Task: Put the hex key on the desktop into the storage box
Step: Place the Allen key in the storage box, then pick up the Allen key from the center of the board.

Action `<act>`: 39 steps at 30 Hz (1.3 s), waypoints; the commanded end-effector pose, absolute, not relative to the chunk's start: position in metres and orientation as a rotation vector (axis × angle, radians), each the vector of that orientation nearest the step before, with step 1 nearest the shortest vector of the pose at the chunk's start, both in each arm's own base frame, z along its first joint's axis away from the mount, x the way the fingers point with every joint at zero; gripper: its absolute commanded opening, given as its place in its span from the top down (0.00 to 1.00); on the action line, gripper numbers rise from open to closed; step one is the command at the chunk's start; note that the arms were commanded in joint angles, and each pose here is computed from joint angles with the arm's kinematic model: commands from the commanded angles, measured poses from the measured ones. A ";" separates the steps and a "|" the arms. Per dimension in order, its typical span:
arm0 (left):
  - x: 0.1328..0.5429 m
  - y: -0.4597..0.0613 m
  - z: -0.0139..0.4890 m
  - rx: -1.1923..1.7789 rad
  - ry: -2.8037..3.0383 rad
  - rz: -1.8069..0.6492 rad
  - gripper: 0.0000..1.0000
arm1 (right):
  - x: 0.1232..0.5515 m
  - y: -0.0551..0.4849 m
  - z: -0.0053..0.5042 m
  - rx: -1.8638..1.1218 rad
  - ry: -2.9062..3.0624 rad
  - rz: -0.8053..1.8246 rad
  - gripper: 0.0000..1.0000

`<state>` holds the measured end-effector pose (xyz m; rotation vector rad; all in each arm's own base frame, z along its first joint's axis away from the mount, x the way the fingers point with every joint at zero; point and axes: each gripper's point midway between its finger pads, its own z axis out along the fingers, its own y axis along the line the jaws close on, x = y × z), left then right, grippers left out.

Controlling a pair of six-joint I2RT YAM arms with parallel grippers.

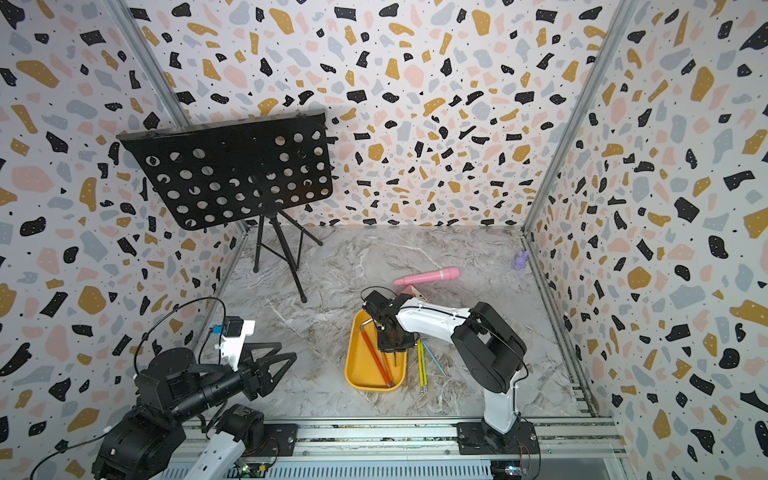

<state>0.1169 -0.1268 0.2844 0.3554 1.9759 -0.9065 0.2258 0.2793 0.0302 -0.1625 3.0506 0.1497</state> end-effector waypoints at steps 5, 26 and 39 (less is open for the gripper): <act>0.122 -0.129 0.292 0.375 1.932 -0.901 0.28 | 0.236 0.279 0.064 -0.194 2.959 0.186 0.63; 0.121 -0.129 0.292 0.376 1.930 -0.901 0.28 | 0.220 0.200 0.153 -0.096 2.702 0.212 0.74; 0.120 -0.129 0.292 0.378 1.927 -0.903 0.28 | 0.189 0.199 0.073 -0.114 2.918 0.214 0.78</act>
